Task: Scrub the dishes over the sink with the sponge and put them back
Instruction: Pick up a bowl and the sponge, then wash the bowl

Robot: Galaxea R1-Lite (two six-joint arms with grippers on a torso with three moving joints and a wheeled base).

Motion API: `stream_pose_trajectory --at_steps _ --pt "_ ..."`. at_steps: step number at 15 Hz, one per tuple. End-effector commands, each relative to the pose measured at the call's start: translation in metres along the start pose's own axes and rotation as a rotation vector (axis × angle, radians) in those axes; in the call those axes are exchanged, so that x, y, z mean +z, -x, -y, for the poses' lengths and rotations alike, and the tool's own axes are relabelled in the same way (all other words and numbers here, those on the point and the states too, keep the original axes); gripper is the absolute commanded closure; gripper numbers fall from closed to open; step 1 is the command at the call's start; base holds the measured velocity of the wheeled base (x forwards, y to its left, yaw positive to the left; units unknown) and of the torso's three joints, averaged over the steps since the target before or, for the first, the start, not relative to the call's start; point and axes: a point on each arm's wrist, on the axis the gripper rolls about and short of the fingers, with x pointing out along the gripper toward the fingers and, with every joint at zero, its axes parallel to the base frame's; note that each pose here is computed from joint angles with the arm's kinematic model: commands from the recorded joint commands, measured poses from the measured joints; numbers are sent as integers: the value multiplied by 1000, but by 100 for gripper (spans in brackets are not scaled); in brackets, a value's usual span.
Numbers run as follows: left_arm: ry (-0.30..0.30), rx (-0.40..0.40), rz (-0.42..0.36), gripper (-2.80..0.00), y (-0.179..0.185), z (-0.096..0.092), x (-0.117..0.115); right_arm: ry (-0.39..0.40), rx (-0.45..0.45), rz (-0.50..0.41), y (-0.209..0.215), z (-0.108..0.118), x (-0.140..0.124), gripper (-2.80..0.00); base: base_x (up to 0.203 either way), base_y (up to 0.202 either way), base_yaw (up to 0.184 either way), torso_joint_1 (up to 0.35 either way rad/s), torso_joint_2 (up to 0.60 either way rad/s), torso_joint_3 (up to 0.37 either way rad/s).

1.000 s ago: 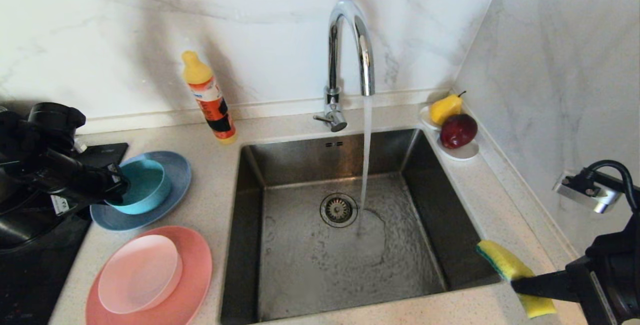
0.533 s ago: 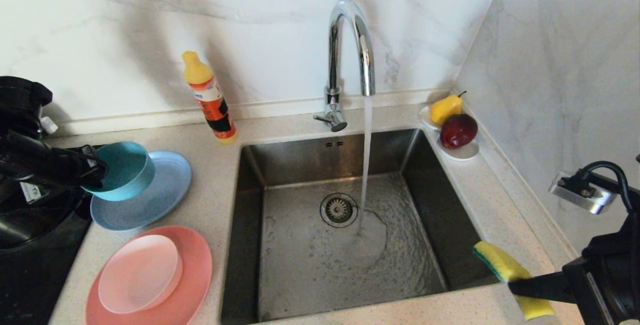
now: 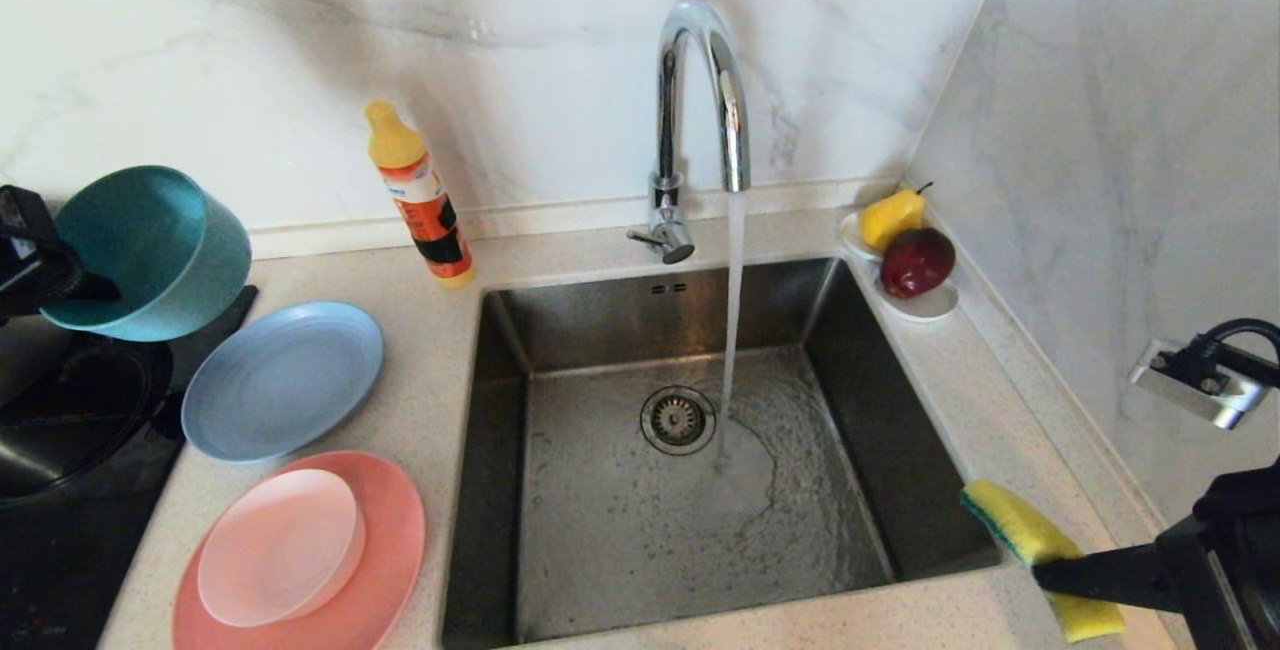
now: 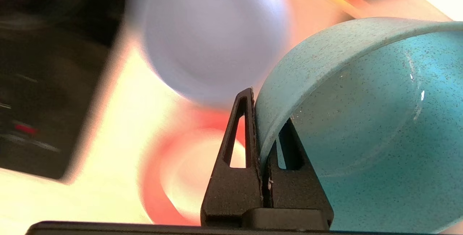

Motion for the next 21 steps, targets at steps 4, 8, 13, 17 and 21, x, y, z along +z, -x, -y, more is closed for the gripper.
stream_pose_trajectory --at_steps 4,8,13,17,21 --pt "-197 -326 -130 0 43 49 -49 3 13 41 13 -2 -4 0 0 0 0 0 0 0" --pt "-369 -358 -310 0 -1 103 -88 7 20 60 18 -2 -6 0 0 0 0 0 0 0" --pt "-499 -294 -316 0 -81 173 -143 19 33 115 25 -4 -5 0 0 0 0 0 0 0" --pt "-451 -292 -352 0 -128 211 -183 22 40 132 31 -4 -9 0 0 0 0 0 0 0" --pt "-411 -273 -314 0 -160 233 -198 -15 55 151 36 -5 -11 0 0 0 0 0 0 0"
